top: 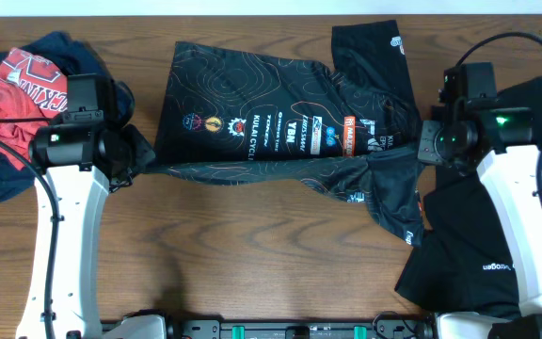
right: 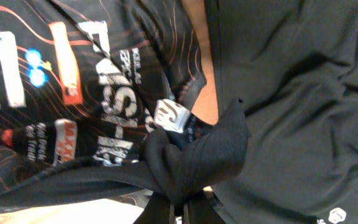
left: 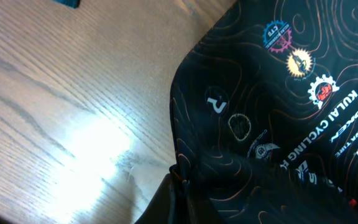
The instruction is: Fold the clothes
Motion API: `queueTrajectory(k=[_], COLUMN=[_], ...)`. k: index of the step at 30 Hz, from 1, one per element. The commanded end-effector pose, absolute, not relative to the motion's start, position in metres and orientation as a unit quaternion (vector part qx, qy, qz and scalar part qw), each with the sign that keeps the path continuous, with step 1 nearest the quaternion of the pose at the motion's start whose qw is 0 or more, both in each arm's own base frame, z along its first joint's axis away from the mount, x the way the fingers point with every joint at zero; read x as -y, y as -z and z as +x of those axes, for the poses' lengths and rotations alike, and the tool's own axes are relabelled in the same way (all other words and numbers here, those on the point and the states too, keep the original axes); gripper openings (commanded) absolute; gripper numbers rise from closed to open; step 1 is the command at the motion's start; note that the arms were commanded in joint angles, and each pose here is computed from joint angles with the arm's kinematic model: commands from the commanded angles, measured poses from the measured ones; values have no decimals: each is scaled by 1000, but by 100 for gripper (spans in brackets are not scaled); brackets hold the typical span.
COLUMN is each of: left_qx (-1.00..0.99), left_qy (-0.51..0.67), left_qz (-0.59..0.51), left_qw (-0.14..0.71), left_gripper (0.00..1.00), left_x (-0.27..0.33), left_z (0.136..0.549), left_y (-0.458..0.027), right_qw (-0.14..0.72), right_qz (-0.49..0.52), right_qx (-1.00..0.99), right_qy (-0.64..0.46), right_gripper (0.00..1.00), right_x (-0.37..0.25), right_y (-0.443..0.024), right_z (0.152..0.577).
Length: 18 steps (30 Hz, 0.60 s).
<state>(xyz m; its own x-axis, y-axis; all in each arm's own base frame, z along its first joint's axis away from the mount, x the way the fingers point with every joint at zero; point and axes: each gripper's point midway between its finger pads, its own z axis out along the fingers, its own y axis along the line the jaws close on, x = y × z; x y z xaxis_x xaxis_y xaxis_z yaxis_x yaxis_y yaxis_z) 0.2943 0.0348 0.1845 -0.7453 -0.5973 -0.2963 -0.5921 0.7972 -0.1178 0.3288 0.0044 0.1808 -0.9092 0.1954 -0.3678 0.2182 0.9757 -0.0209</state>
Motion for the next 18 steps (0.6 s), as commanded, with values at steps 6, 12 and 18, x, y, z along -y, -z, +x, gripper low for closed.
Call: queueTrajectory(k=[6,12,18], left_qx=[-925,-906,-909], left_qy=[8,27,24], left_qz=[-318,-316,-316], left_qw=[206,281,270], left_gripper=[6,6,6], left_x=[-35,-37,-37], left_z=[300,320,313], left_y=[-202,-228,-227], right_qw=[219,217,251], right_qz=[94,65,69], right_qx=[-971,-974,-965], right_qy=[-16,-29,-18], right_gripper=[2,1,1], right_x=[-15,-28,-23], right_y=[-219,-220,-243], right_z=[340,339,349])
